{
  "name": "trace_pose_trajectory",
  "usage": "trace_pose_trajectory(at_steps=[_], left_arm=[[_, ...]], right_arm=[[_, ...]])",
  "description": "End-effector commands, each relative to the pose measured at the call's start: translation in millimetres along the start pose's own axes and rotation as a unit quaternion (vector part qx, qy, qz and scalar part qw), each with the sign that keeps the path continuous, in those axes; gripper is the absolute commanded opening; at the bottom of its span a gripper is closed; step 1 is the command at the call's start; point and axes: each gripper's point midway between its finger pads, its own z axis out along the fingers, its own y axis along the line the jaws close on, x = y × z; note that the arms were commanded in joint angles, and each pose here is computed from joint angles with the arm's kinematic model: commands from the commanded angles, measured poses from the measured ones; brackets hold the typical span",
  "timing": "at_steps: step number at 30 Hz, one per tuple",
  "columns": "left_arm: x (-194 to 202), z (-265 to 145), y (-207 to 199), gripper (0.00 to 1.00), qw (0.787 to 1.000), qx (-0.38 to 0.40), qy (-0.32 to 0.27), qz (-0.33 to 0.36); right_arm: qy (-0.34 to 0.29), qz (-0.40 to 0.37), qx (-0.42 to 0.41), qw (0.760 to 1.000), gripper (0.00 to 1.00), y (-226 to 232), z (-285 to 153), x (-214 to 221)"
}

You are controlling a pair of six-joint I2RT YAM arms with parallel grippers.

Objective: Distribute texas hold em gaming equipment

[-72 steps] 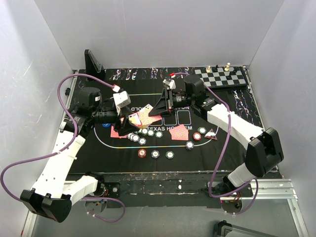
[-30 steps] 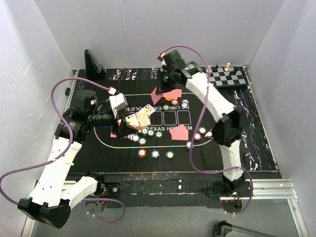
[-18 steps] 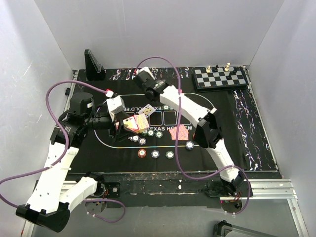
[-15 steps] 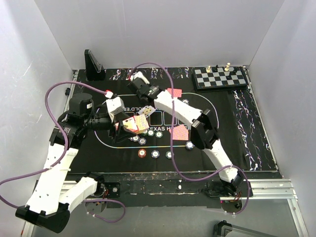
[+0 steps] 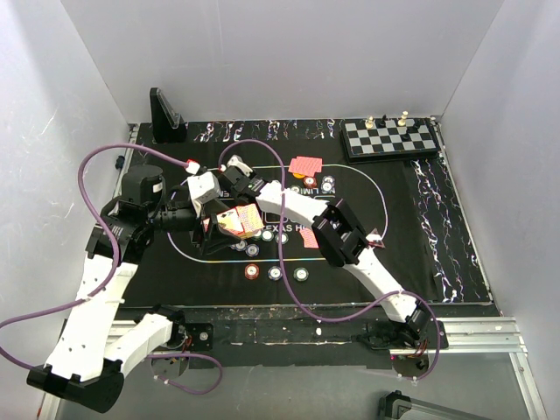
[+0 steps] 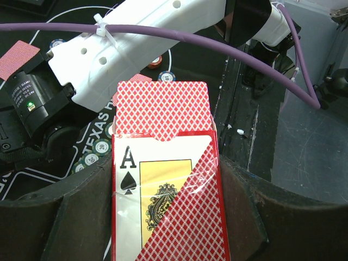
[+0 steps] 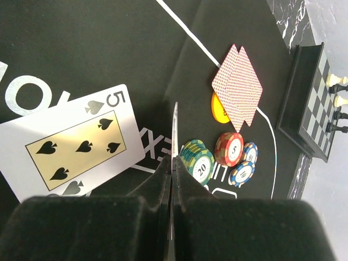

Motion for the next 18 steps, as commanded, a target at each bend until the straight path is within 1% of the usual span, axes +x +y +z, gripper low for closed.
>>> trace_pose_trajectory(at_steps=[1,7,12,15,18], left_arm=[[-13,-2,-4,0.00,1.000,0.010,-0.021,0.021],[-14,-3,-4,0.00,1.000,0.006,-0.022,0.021],[-14,-4,-4,0.00,0.999,0.000,-0.023,0.024],[-14,-4,-4,0.00,0.999,0.001,-0.024,0.023],[-16,-4,-4,0.00,0.999,0.000,-0.026,0.025]], right_arm=[[-0.005,0.029,0.001,1.000,0.01,-4,-3,-6],[0.004,0.032,-0.048,0.998,0.01,25,-9,0],[0.024,0.057,-0.102,0.993,0.01,49,-18,9],[0.038,0.072,-0.132,0.988,0.08,64,-22,17],[0.049,0.085,-0.159,0.982,0.11,73,-27,23]])
